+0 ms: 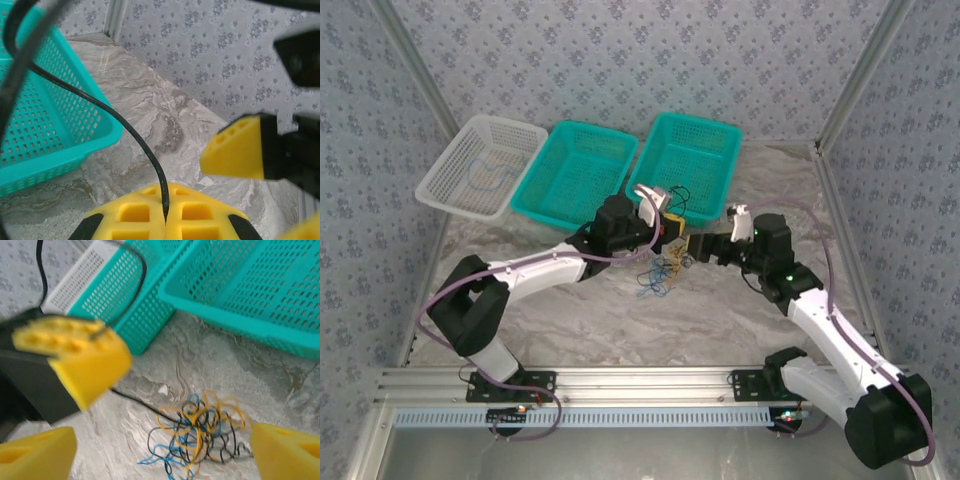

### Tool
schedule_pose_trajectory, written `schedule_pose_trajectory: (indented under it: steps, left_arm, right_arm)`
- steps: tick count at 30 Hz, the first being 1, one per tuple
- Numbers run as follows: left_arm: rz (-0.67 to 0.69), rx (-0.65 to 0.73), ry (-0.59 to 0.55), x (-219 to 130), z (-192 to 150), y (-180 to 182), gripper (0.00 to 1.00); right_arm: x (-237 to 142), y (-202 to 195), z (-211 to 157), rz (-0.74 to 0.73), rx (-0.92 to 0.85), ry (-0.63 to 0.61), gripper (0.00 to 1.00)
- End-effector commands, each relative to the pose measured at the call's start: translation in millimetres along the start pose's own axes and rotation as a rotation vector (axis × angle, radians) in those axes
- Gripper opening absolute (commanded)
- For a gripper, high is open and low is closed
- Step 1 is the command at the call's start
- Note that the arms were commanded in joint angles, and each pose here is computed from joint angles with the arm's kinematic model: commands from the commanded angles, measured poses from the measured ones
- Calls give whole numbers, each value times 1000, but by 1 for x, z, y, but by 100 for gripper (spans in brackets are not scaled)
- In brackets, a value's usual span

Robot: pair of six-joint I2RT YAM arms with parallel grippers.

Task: Untangle the cables

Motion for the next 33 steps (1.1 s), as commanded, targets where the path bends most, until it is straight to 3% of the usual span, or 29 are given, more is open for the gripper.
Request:
schedule_pose_trajectory:
  steps: [1,5,8,12,19,26,33]
  left_arm:
    - [-8,-39,-52,-11,15,-6,0]
    - [-10,-63,-58,-12,17,-7,0]
    - [-13,-68,-65,-13,20,-7,0]
    - [-20,-76,-66,-14,20,-8,0]
    - [-53,-96,-68,-14,23,-13,0]
    - [-90,-99,-113,-21,34,-21,0]
    - [-132,-49,-163,-38,53,-34,0]
  right_arm:
    - [6,3,-4,9,-119,-57,94]
    - [16,0,-15,-29,-207,-110,89]
    - [24,-4,-12,-116,-247,-180,74]
    - [32,-8,-3,-175,-267,-269,70]
    - [58,-3,2,-184,-305,-285,59]
    - [73,-11,1,-295,-283,-347,47]
    - [94,-32,-16,-391,-247,-277,41]
Point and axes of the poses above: each hand's point on the last joint's axis, 136 mm out from that joint toward the fingers, its own x axis out along the fingers, its own y axis along the line the jaws close on, z = x × y, the point moved 6 cm from there along -x, back along the fingers, and after that the axes turned 2 degrees about x, right-handed, at the moved point
